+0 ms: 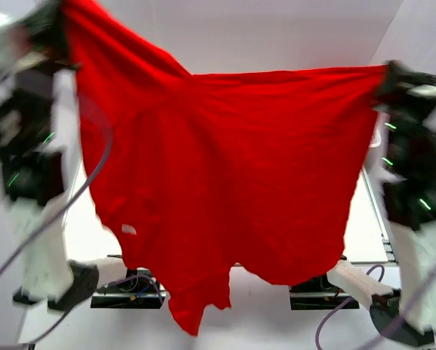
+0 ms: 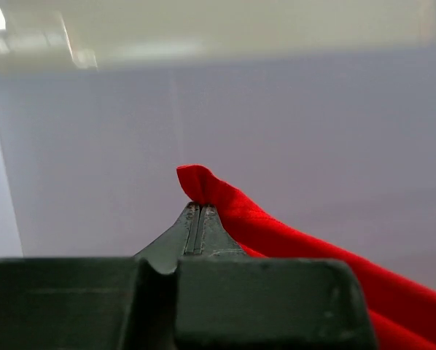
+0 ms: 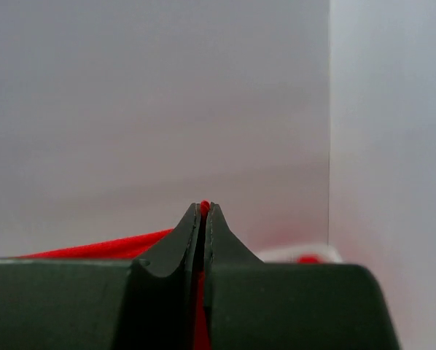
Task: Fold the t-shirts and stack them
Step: Flatten out the tshirt
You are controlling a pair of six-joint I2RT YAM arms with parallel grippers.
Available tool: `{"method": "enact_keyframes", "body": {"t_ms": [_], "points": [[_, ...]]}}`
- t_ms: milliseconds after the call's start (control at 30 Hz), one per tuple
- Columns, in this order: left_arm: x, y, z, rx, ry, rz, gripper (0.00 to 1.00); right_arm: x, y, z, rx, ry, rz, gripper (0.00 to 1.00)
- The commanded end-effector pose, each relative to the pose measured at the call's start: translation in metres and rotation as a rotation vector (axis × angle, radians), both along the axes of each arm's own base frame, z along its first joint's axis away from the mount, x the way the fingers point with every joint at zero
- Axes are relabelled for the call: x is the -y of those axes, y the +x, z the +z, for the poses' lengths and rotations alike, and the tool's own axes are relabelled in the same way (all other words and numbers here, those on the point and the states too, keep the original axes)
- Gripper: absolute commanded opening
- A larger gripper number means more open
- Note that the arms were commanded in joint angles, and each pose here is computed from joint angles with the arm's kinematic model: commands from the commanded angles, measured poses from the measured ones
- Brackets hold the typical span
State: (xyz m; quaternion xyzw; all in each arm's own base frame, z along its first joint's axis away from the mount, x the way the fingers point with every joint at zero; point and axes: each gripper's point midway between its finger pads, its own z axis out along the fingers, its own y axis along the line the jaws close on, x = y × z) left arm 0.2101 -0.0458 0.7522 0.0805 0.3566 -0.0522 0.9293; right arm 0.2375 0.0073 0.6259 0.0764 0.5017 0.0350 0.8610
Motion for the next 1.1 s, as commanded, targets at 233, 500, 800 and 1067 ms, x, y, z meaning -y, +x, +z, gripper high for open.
{"method": "enact_keyframes", "body": {"t_ms": [233,500,800,1067], "points": [[-0.006,0.308,-0.314,-0.704,0.055,0.255,0.0,-0.075,0.227,-0.313,-0.709,0.009,0.051,0.0],[-0.008,0.405,-0.504,-0.953,0.086,0.181,0.0,-0.119,0.331,-0.458,-1.027,-0.102,0.149,0.0],[0.021,0.478,-0.56,-0.942,0.161,0.027,0.0,-0.135,0.398,-0.521,-1.022,-0.09,0.219,0.0],[0.027,0.487,-0.583,-0.976,0.127,-0.036,0.0,-0.128,0.44,-0.509,-0.886,-0.082,0.194,0.0]]}}
